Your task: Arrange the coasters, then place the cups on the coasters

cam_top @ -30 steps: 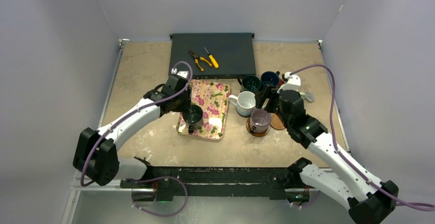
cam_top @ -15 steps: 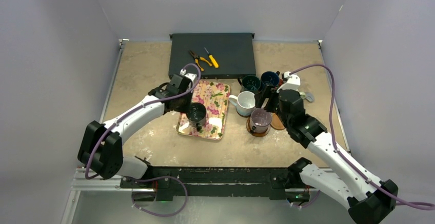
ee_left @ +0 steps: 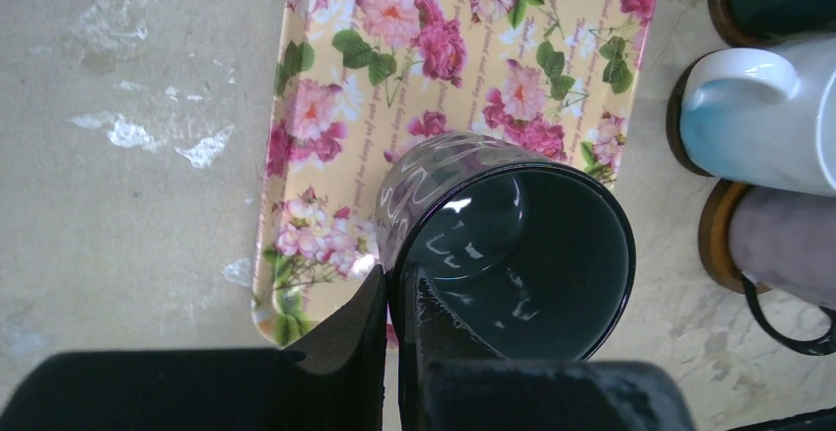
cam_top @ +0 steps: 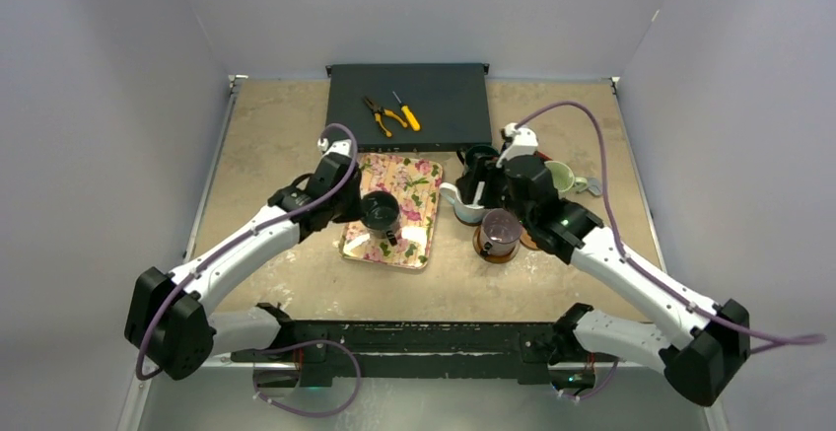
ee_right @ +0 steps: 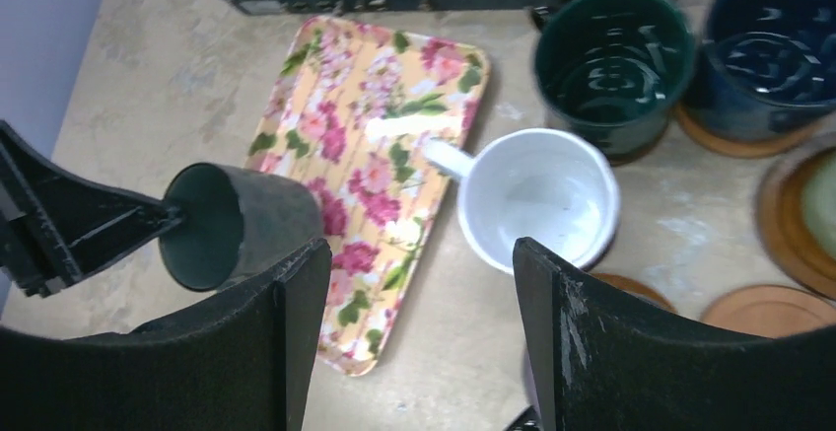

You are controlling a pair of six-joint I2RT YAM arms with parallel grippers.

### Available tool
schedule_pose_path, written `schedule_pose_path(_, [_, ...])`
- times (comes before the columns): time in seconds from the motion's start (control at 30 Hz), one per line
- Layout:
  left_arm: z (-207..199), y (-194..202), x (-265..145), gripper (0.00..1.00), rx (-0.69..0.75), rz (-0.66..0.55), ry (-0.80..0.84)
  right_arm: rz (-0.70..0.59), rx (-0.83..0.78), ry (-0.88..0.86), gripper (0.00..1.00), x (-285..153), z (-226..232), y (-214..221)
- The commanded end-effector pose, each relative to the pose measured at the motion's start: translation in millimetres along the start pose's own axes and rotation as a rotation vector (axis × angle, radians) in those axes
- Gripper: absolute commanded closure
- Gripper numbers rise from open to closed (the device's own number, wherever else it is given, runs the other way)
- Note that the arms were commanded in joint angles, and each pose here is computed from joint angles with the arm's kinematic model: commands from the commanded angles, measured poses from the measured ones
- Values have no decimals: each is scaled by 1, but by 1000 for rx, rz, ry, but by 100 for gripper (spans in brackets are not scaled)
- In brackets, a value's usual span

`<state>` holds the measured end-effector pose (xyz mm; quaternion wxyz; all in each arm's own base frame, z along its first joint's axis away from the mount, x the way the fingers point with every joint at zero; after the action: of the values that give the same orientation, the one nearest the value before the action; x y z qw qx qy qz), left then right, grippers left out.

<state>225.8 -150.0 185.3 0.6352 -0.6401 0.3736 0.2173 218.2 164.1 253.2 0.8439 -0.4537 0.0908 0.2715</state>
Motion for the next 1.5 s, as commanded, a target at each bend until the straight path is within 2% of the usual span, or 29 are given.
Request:
schedule_pose_path(0.0, [-17, -19, -15, 100, -200, -176, 28, 6, 2, -68, 30, 4, 49, 5])
schedule_pose_path(0.27, [-38, -17, -18, 100, -230, -198, 43, 136, -81, -53, 35, 44, 92, 50])
schedule_pose_path(0.57, [-45, -21, -20, 100, -223, -219, 44, 172, -182, 123, 46, 74, 88, 79])
schedule_pose_path(0.73, [-43, -20, -22, 100, -222, -221, 41, 192, -219, 153, 61, 87, 89, 89])
schedule_pose_path(0.97, [-42, -19, -24, 100, -201, -220, 45, 180, -223, 170, 98, 90, 94, 92])
schedule_pose_path(1.03, [-42, -20, -26, 100, -185, -226, 54, 164, -214, 151, 100, 87, 98, 87])
schedule_pose_path(1.07, [-41, -21, -28, 95, -178, -234, 54, 158, -216, 131, 100, 85, 100, 84])
schedule_pose_path(1.2, [-38, -32, -44, 48, -131, -308, 66, 149, -237, 55, 100, 73, 110, 68])
schedule_pose_path(1.27, [-39, -41, -56, 30, -86, -353, 104, 121, -262, 51, 100, 68, 112, 55])
schedule_pose_path(1.37, [-40, -55, -75, 18, -19, -401, 139, 103, -307, 17, 100, 60, 113, 28])
schedule_pose_path(1.47, [-42, -65, -90, 16, 41, -417, 165, 94, -328, -9, 100, 52, 106, 0])
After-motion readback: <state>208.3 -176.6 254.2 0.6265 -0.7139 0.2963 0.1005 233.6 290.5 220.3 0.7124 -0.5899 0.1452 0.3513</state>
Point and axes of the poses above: each gripper's point midway between its finger pads, its own x axis out along the fingers, its own z axis along the line the jaws close on, y = z × x, the point moved 8 cm from there along -x, back along the fingers, and after that the axes turned 14 degrees about x, right-handed, at the moved point
